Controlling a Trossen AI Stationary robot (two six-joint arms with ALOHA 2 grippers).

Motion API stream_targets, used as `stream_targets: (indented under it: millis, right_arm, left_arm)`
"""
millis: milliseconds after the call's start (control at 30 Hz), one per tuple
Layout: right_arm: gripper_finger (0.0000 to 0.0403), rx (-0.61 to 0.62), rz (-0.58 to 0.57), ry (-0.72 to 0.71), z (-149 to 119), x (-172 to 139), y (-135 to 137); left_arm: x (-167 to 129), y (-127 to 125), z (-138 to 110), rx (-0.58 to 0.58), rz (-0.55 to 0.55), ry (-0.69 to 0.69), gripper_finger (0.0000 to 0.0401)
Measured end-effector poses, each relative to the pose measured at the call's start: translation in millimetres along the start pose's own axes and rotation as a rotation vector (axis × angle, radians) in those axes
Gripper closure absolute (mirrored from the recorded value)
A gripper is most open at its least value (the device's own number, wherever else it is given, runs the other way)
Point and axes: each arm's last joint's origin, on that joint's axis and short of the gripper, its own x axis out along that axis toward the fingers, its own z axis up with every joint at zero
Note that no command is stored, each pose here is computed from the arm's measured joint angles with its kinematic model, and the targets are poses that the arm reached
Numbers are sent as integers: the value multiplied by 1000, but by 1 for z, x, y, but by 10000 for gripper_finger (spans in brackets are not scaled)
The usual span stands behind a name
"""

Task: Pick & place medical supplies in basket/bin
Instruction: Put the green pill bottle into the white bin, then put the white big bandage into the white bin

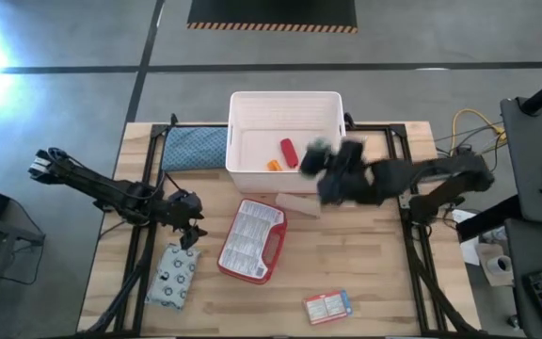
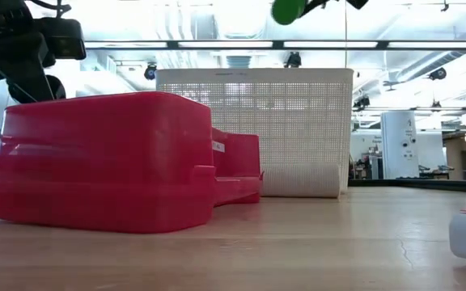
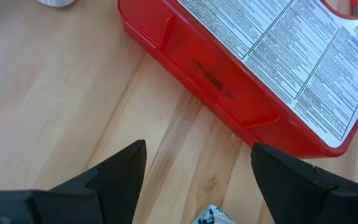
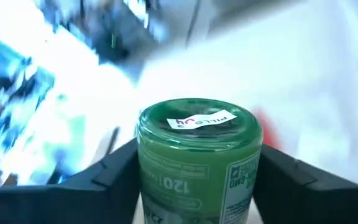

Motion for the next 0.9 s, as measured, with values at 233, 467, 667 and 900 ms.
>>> stream_targets:
  millis: [233, 467, 667, 900]
  right_arm:
    - [46, -172, -26, -12, 56, 43, -2]
    - [32, -422, 135, 219, 46, 49, 5]
    - [31, -721, 150, 578, -24, 1, -5]
    - [31, -834, -162, 696, -104, -60, -43]
  left_arm:
    - [0, 0, 0, -15, -4, -4, 132]
    - [0, 0, 0, -62, -4, -4, 132]
    - [0, 0, 0, -65, -4, -3, 132]
    - [0, 0, 0, -64, 4, -10, 132]
